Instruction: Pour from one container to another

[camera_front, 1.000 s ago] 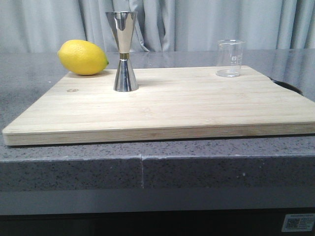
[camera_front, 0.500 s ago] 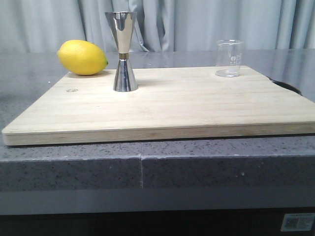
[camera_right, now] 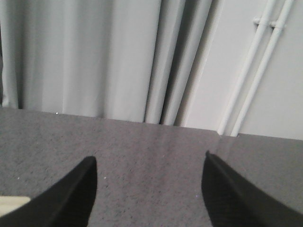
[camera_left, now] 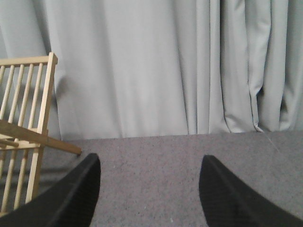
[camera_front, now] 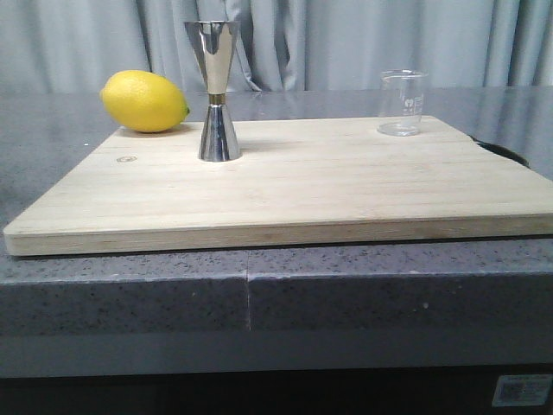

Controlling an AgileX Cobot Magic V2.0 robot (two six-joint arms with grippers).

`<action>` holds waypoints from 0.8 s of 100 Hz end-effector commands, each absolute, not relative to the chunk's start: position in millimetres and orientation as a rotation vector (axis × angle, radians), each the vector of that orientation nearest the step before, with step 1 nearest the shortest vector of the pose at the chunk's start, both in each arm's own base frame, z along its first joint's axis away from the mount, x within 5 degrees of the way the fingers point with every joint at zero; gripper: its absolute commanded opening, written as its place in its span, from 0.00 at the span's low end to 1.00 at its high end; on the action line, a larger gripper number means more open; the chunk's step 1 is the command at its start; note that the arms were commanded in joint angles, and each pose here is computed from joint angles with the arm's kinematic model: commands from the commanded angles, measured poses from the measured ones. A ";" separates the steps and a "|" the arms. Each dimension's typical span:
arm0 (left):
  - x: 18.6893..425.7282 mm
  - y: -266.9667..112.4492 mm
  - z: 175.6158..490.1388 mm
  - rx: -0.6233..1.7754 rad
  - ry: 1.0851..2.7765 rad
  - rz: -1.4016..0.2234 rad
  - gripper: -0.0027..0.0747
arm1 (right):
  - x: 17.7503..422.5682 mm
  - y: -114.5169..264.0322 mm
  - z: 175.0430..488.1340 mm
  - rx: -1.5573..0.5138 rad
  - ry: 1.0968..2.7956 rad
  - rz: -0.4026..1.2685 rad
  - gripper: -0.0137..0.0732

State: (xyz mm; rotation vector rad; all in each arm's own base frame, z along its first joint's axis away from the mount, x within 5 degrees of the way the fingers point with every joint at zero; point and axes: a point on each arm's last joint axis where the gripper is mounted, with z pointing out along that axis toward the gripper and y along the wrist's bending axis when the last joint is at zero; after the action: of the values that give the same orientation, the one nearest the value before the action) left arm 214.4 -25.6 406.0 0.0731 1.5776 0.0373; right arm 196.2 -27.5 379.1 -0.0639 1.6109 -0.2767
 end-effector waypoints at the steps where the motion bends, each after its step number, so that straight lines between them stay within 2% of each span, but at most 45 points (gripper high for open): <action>1: 204.7 -27.0 406.2 0.081 1.563 0.017 0.58 | 186.2 -23.4 383.4 -0.095 1.576 -0.269 0.65; 16: 192.3 -24.3 384.7 0.081 1.604 0.018 0.58 | 170.9 -19.2 372.7 -0.112 1.573 -0.252 0.61; 49: 142.2 -14.2 351.5 0.044 1.594 -0.020 0.58 | 133.9 -6.3 355.5 -0.179 1.514 -0.192 0.61; 80: 111.4 -4.5 319.2 0.016 1.591 0.012 0.58 | 120.1 -0.1 338.3 -0.215 1.510 -0.156 0.61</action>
State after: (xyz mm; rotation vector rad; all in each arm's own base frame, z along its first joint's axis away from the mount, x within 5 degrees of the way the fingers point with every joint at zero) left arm 117.5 -3.8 314.2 0.0036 1.6290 0.0287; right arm 124.9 -4.0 331.4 -0.1852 1.5495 -0.1734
